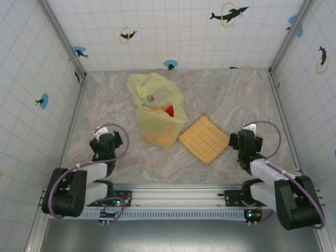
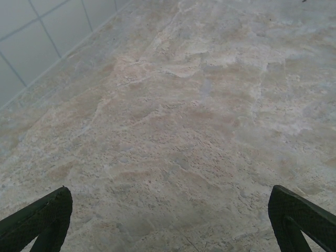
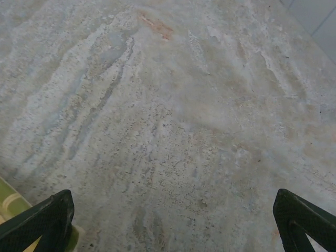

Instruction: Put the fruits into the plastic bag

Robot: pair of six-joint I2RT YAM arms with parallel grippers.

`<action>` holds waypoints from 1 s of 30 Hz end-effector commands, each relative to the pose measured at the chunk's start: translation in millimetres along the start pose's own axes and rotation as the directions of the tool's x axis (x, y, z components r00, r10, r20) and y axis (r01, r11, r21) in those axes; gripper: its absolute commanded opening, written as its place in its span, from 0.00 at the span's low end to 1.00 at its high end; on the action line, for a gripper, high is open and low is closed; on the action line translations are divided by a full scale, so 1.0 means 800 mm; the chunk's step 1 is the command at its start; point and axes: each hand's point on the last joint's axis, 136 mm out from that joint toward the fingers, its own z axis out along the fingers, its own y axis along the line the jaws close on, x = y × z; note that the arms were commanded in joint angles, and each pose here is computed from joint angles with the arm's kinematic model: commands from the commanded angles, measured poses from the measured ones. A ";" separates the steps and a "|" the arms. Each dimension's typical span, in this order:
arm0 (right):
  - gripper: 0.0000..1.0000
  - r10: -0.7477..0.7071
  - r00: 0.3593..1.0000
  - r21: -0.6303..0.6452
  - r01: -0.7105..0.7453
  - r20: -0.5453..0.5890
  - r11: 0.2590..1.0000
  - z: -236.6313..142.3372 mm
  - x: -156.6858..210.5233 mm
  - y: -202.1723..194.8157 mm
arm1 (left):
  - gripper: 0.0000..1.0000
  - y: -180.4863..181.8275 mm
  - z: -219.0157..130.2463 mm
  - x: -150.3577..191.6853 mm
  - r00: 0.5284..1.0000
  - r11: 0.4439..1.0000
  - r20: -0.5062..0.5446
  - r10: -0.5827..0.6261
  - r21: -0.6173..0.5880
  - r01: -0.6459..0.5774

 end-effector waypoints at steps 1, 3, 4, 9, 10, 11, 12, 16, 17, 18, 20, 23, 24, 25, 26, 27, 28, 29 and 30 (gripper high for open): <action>0.99 0.044 0.991 -0.012 -0.043 0.126 0.999 0.004 -0.023 -0.003 | 0.98 -0.011 0.000 -0.023 0.994 0.999 0.105 0.009 0.052 -0.014; 0.99 0.059 0.988 -0.031 -0.055 0.141 0.998 0.005 -0.021 -0.002 | 0.98 -0.014 -0.003 -0.017 0.992 0.996 0.126 0.004 0.083 -0.015; 0.99 0.066 0.986 -0.038 -0.061 0.155 0.997 0.005 -0.021 -0.002 | 0.98 -0.014 -0.005 -0.021 0.989 0.996 0.151 0.000 0.089 -0.014; 0.99 0.065 0.984 -0.071 -0.054 0.166 0.996 0.012 -0.015 0.003 | 0.98 -0.022 -0.004 -0.023 0.983 0.989 0.164 0.080 0.113 -0.100; 0.99 0.065 0.984 -0.077 -0.053 0.168 0.996 0.014 -0.015 0.004 | 0.98 -0.021 -0.006 -0.025 0.980 0.989 0.182 0.081 0.110 -0.102; 0.99 0.057 0.986 -0.084 -0.044 0.158 0.995 0.017 -0.015 0.008 | 0.98 -0.018 -0.009 -0.026 0.977 0.989 0.196 0.082 0.108 -0.105; 0.99 0.055 0.986 -0.092 -0.041 0.157 0.995 0.019 -0.018 0.011 | 0.98 -0.016 -0.012 -0.028 0.973 0.989 0.218 0.073 0.112 -0.099; 0.99 0.055 0.977 -0.117 -0.031 0.207 0.993 0.016 -0.028 0.015 | 0.98 -0.010 -0.015 -0.027 0.969 0.989 0.243 0.032 0.129 -0.065; 0.99 0.051 0.976 -0.124 -0.025 0.212 0.992 0.016 -0.029 0.016 | 0.98 -0.013 -0.013 -0.023 0.974 0.986 0.226 0.026 0.154 -0.062; 0.99 0.052 0.974 -0.127 -0.025 0.218 0.992 0.016 -0.031 0.017 | 0.98 -0.014 -0.011 -0.022 0.975 0.985 0.221 0.026 0.160 -0.063; 1.00 0.042 0.969 -0.133 -0.009 0.245 0.991 0.013 -0.035 0.018 | 0.97 -0.017 -0.010 -0.026 0.971 0.982 0.240 0.016 0.177 -0.060; 1.00 0.065 0.956 -0.144 -0.024 0.287 0.989 0.006 -0.034 0.012 | 0.97 -0.020 0.002 -0.015 0.984 0.978 0.177 0.018 0.201 -0.054; 0.99 0.078 0.953 -0.149 -0.034 0.293 0.988 0.004 -0.033 0.010 | 0.97 -0.022 0.003 -0.017 0.984 0.976 0.178 0.009 0.211 -0.047; 0.99 0.095 0.950 -0.152 -0.052 0.296 0.987 0.004 -0.030 0.007 | 0.97 -0.022 0.005 -0.013 0.988 0.974 0.157 0.011 0.220 -0.046; 1.00 0.104 0.947 -0.157 -0.058 0.305 0.986 0.003 -0.029 0.006 | 0.98 -0.023 0.007 -0.013 0.989 0.973 0.151 0.005 0.226 -0.040; 0.99 0.112 0.938 -0.157 -0.063 0.327 0.986 0.000 -0.033 0.004 | 0.98 -0.023 0.007 -0.014 0.988 0.973 0.153 -0.002 0.229 -0.033; 0.99 0.114 0.942 -0.154 -0.067 0.315 0.986 0.004 -0.031 0.003 | 0.97 -0.022 0.008 -0.012 0.990 0.973 0.142 -0.002 0.231 -0.031; 0.99 0.116 0.955 -0.147 -0.077 0.274 0.986 0.013 -0.026 0.003 | 0.98 -0.022 0.008 -0.012 0.990 0.973 0.144 -0.002 0.230 -0.032; 0.99 0.117 0.964 -0.145 -0.084 0.238 0.986 0.020 -0.022 0.004 | 0.98 -0.022 0.008 -0.013 0.989 0.973 0.146 -0.003 0.230 -0.031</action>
